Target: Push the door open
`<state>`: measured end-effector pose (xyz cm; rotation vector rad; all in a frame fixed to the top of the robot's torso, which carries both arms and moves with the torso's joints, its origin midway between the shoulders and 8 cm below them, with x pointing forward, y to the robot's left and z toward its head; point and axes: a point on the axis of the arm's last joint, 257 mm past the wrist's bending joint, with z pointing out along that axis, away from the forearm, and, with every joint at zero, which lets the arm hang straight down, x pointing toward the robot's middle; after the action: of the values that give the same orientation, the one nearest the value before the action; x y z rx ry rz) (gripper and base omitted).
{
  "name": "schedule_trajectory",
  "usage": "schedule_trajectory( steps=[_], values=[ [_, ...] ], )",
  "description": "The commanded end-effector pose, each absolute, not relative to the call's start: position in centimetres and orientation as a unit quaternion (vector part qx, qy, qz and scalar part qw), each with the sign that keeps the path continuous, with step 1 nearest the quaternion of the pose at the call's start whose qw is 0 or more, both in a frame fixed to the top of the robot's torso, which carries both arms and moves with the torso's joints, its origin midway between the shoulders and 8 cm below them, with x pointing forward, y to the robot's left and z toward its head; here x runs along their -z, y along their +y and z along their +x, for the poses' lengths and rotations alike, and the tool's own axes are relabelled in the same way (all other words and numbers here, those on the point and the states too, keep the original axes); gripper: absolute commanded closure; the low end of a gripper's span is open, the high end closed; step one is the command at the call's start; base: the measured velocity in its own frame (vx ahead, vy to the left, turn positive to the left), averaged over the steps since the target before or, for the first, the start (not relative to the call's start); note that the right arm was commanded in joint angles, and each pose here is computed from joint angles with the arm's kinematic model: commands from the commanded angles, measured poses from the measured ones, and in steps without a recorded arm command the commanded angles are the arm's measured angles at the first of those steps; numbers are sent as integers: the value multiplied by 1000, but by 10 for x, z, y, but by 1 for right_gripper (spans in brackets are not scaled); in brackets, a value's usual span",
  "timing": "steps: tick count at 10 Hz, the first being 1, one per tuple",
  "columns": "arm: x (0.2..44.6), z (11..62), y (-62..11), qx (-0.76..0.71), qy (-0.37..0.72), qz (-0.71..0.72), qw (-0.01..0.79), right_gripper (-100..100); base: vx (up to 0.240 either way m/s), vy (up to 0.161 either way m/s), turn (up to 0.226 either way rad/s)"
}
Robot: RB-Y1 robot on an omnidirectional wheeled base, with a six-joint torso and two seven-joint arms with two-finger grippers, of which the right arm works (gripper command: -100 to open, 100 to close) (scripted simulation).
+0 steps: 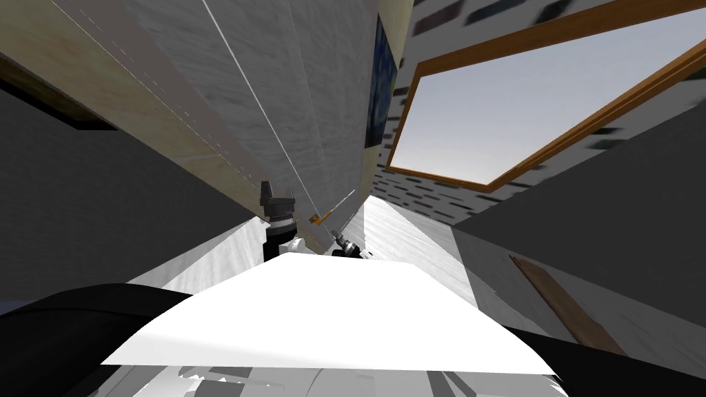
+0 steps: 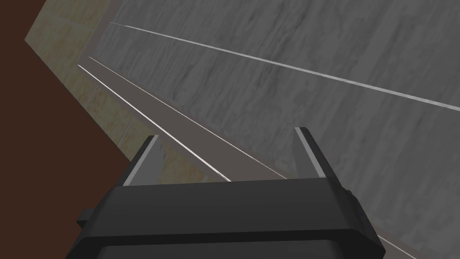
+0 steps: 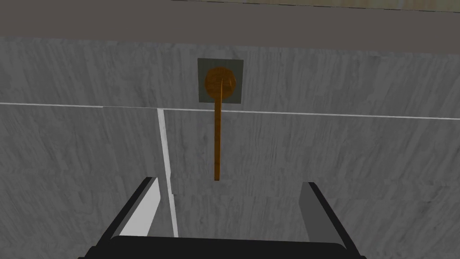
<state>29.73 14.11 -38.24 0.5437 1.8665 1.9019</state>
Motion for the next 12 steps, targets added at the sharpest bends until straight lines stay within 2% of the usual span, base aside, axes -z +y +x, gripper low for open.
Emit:
schedule_trajectory(
  steps=[1, 3, 10, 12],
  values=[
    [388, 291, 147, -682, 676, 192, 200, -100, 161, -16, 39],
    [390, 288, 150, -682, 678, 191, 196, -100, 111, -3, 30],
    [404, 342, 71, -649, 667, 259, 260, -100, -80, -93, 320],
    [406, 353, 55, -642, 662, 273, 274, -100, -64, -52, 205]
  ],
)
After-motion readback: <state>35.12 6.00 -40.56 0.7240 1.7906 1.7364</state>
